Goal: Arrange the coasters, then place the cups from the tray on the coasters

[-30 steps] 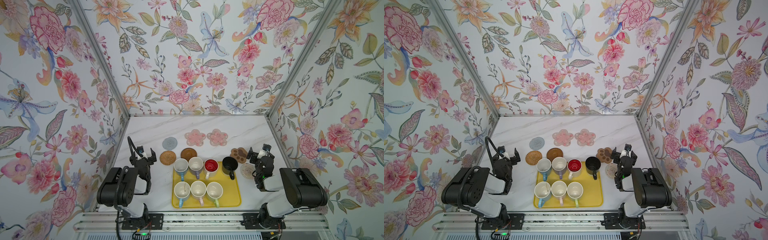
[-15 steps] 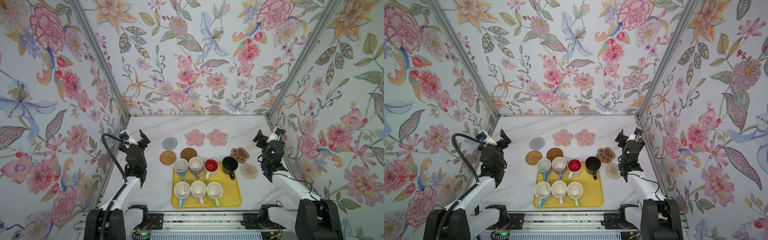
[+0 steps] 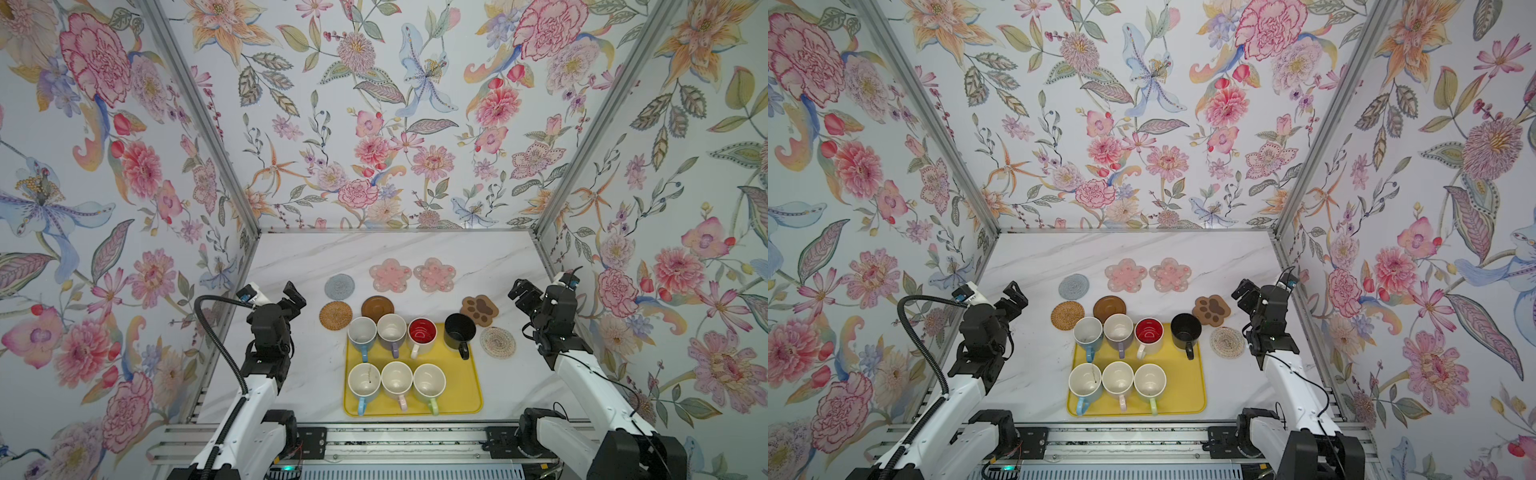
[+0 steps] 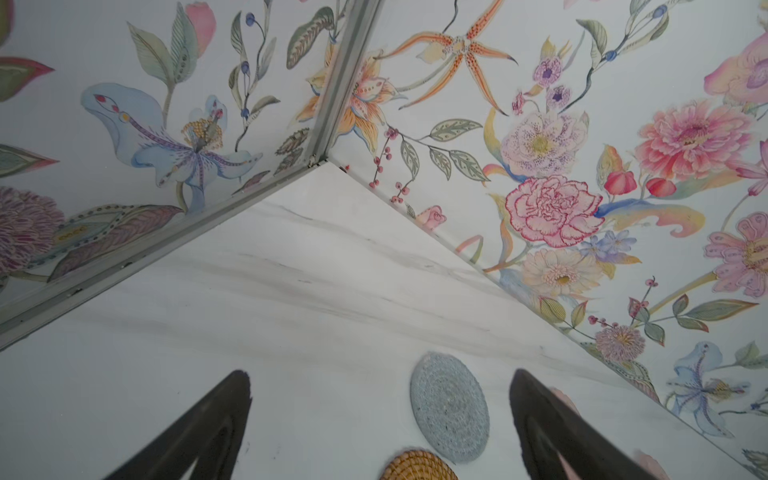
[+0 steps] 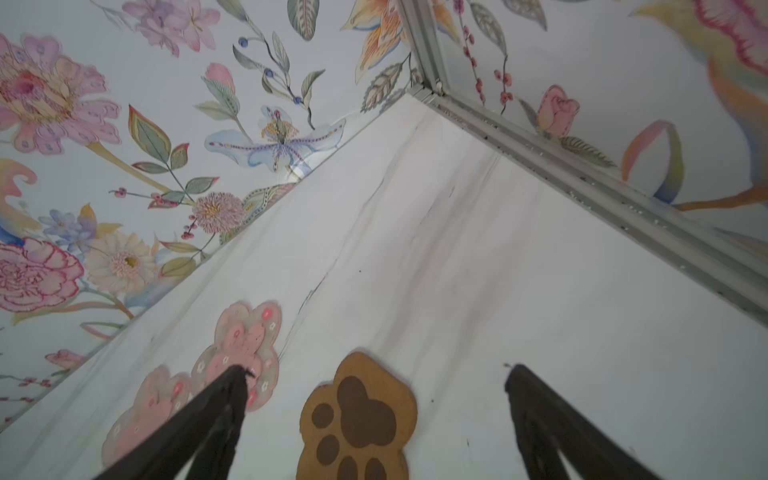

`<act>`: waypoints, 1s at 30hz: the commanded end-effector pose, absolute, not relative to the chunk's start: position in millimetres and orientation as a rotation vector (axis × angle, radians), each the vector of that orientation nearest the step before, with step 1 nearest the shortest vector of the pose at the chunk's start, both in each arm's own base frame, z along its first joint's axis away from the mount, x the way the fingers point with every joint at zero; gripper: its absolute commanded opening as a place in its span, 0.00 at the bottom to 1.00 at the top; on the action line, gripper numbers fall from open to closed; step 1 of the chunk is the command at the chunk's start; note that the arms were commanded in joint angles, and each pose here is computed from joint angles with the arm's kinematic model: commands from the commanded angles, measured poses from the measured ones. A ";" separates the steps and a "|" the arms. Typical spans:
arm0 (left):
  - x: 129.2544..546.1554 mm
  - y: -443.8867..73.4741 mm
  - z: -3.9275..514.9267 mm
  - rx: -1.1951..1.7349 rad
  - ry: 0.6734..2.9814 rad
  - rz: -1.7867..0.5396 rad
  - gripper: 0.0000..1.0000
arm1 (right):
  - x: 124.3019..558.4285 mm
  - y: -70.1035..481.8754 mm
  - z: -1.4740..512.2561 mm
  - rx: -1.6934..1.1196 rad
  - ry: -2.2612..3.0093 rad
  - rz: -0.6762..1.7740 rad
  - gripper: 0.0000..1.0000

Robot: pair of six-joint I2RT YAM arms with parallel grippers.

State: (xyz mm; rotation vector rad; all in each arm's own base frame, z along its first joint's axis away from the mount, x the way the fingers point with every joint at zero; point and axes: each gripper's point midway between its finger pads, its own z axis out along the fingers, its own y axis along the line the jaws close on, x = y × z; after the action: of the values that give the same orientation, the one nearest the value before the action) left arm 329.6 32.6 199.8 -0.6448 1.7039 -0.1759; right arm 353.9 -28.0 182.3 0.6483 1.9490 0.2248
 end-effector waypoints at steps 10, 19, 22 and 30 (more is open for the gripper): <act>326.0 9.3 177.9 -0.651 1.790 -0.349 0.99 | 316.6 37.5 90.7 0.455 2.473 0.219 0.99; 320.9 14.0 189.7 -0.650 1.766 -0.322 0.99 | 317.5 49.1 69.2 0.448 2.531 0.280 0.98; 318.3 15.0 189.3 -0.661 1.763 -0.321 0.99 | 320.0 47.6 64.5 0.449 2.544 0.260 0.93; 311.8 18.6 193.6 -0.675 1.740 -0.312 0.99 | 326.5 50.3 50.6 0.430 2.585 0.253 0.73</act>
State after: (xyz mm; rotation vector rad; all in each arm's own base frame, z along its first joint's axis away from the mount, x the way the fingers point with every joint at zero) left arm 315.6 14.5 197.9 -0.6509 1.7360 -0.3281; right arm 318.7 44.5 48.6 0.4580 2.5921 0.2322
